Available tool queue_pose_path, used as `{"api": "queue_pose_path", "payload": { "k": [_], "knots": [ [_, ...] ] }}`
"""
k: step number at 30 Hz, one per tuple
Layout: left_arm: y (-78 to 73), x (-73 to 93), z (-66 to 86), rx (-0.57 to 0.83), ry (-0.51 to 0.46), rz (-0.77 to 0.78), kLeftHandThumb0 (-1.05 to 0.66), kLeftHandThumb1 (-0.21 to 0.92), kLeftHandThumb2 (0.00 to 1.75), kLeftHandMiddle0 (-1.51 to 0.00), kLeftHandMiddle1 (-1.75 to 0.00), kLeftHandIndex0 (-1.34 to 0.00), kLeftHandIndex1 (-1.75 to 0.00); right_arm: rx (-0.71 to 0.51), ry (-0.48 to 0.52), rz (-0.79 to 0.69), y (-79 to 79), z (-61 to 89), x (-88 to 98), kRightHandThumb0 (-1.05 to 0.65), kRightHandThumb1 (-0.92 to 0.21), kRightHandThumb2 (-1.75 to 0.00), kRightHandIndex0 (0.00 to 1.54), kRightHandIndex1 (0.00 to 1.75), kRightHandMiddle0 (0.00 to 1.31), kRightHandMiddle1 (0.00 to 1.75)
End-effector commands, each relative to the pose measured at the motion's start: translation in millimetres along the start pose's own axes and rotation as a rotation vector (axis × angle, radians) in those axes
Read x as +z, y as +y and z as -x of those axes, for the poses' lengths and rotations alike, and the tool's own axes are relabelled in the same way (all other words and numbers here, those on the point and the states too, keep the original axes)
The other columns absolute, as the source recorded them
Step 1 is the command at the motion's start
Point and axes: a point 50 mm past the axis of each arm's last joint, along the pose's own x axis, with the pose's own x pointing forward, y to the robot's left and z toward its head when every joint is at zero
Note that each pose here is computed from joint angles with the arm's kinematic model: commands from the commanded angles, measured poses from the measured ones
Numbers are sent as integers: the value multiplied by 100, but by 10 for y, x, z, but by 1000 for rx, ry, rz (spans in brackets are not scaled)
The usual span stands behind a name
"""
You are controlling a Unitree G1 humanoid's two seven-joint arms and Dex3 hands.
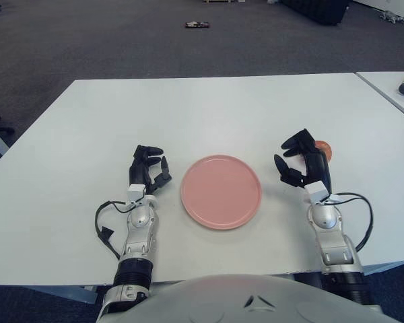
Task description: Put the apple into the plate.
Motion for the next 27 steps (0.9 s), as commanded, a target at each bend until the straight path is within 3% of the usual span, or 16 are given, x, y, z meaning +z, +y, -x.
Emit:
{"api": "queue_pose_path", "payload": {
  "k": [1,5,7,11,14,19,27],
  "knots": [
    [45,-191,118,14,102,-21,-43,49,111,-71,-175,-47,-175,34,-20,113,-62,-59,-24,-70,-61,-93,2,76,2,122],
    [46,-201,117,16,107,-19,-42,49,111,-69,-175,-47,-175,52,-25,238,-112,-111,-16,-77,-56,-93,0,37,1,93],
    [46,-202,117,19,104,-17,-42,49,110,-67,-175,-47,-175,50,-25,279,-138,-141,3,-80,-54,-92,0,15,0,70],
    [45,-203,117,24,99,-20,-42,50,110,-65,-174,-47,-175,36,-23,349,-230,-266,175,-82,-50,-90,0,3,0,31],
    [42,-203,115,25,98,-22,-42,50,110,-65,-174,-47,-175,32,-1,387,-270,-322,263,-83,-47,-89,0,1,0,12],
    [37,-208,109,27,102,-20,-42,50,110,-65,-174,-46,-175,25,73,459,-330,-404,323,-84,-43,-87,0,0,0,2],
    [31,-201,106,26,90,-7,-42,50,110,-66,-174,-47,-175,2,196,524,-376,-600,327,-89,-40,-84,0,0,0,0]
  ]
}}
